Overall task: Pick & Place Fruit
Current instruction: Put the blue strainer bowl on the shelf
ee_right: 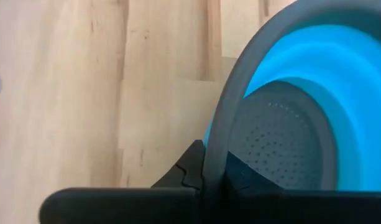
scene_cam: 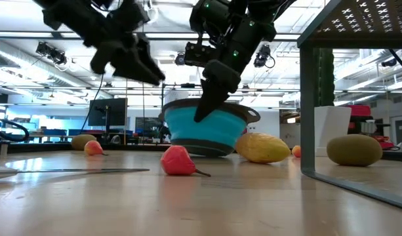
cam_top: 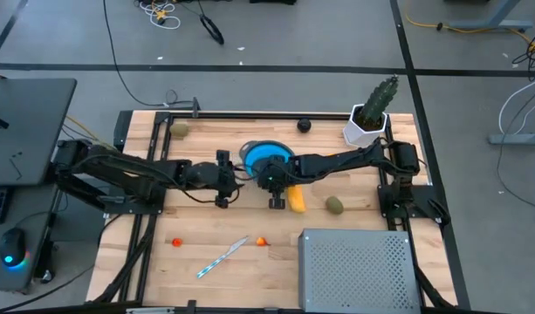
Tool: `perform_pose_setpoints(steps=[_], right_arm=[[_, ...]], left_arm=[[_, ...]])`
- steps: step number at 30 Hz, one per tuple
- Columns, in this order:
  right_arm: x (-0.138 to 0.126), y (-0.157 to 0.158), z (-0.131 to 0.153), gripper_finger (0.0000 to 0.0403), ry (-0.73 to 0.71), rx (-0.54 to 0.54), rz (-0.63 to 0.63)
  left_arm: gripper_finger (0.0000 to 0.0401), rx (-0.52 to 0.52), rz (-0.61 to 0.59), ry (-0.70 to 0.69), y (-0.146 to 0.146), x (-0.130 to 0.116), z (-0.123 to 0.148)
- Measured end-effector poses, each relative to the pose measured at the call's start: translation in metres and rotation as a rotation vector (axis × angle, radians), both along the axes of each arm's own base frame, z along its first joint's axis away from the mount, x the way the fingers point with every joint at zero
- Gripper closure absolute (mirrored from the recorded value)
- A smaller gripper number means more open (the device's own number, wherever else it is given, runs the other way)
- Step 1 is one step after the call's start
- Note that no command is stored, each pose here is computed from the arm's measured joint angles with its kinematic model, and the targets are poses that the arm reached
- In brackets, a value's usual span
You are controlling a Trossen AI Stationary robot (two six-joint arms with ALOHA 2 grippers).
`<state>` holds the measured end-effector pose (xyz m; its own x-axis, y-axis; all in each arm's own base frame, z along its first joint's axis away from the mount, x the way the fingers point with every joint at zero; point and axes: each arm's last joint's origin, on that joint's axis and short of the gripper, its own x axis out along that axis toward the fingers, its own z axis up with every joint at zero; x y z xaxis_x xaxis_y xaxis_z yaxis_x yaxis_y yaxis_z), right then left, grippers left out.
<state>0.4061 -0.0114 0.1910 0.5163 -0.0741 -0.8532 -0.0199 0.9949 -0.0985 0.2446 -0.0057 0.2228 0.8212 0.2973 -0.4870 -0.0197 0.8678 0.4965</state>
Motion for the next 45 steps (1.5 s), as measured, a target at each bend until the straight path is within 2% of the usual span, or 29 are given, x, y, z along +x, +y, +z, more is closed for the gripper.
perform_pose_setpoints(steps=[8,15,19,25,29,34,39,45], right_arm=[[0.000,-0.010,0.001,0.0387,-0.011,0.110,-0.059],[0.000,-0.012,0.000,0.0375,-0.011,0.167,-0.070],[0.000,-0.006,0.000,0.0377,-0.011,0.108,-0.077],[-0.001,0.010,0.006,0.0391,0.008,-0.074,-0.031],[-0.005,0.022,0.036,0.0392,0.015,-0.181,-0.015],[-0.013,0.034,0.080,0.0392,0.043,-0.260,-0.005],[-0.030,0.057,0.124,0.0392,0.026,-0.250,0.038],[-0.053,0.095,0.142,0.0392,0.124,-0.238,0.106]], left_arm=[[0.0170,-0.071,0.010,-0.139,0.001,-0.025,0.031],[0.0170,-0.099,0.014,-0.236,0.002,-0.041,0.037],[0.0170,-0.111,0.033,-0.271,0.003,-0.045,0.040],[0.0170,-0.093,0.066,-0.298,0.004,-0.050,0.045],[0.0170,-0.075,0.107,-0.325,0.006,-0.054,0.049],[0.0170,-0.092,0.130,-0.368,0.007,-0.061,0.055],[0.0170,-0.111,0.137,-0.381,0.007,-0.062,0.057],[0.0170,-0.117,0.141,-0.368,0.007,-0.063,0.055]])
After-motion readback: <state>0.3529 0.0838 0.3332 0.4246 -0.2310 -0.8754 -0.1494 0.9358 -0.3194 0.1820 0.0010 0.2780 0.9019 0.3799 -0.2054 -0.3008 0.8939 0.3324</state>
